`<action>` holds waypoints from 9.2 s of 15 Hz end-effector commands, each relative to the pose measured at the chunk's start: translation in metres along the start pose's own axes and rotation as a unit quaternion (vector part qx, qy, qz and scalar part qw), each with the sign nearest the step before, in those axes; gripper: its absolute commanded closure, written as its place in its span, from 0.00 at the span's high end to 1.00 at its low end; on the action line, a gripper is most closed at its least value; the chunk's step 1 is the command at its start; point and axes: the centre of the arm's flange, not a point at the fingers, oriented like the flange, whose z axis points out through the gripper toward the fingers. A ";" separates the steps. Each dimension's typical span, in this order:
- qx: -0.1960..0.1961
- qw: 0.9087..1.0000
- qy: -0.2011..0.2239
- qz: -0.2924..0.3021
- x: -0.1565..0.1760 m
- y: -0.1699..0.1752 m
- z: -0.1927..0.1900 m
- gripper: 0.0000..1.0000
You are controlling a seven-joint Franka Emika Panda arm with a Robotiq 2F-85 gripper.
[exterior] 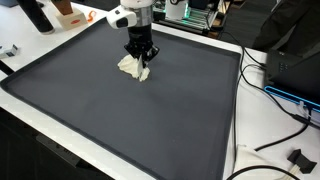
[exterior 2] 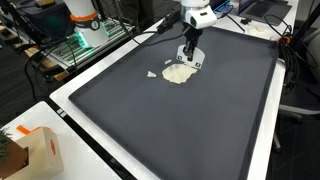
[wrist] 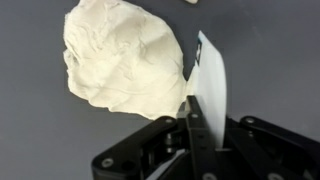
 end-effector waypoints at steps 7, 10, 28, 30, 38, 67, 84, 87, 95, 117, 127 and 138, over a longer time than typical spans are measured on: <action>0.000 1.000 0.005 0.002 0.002 0.000 -0.005 0.04; 0.000 1.000 0.007 0.002 0.003 -0.001 -0.007 0.04; 0.000 1.000 0.007 0.003 0.003 -0.001 -0.007 0.04; 0.000 1.000 0.007 0.003 0.003 -0.001 -0.007 0.04; 0.000 1.000 0.007 0.003 0.003 -0.001 -0.007 0.04; -0.214 0.916 -0.040 0.336 -0.002 0.010 -0.053 0.01; -0.325 0.843 -0.071 0.422 0.017 0.017 -0.026 0.01; -0.337 0.841 -0.075 0.417 0.021 0.015 -0.019 0.01; -0.381 0.836 -0.095 0.384 0.023 -0.004 -0.005 0.01; -0.472 0.841 -0.052 0.259 0.028 -0.044 0.009 0.01; -0.397 0.900 0.004 0.178 0.024 -0.062 -0.019 0.01; -0.254 0.961 0.049 0.094 0.013 -0.055 -0.072 0.01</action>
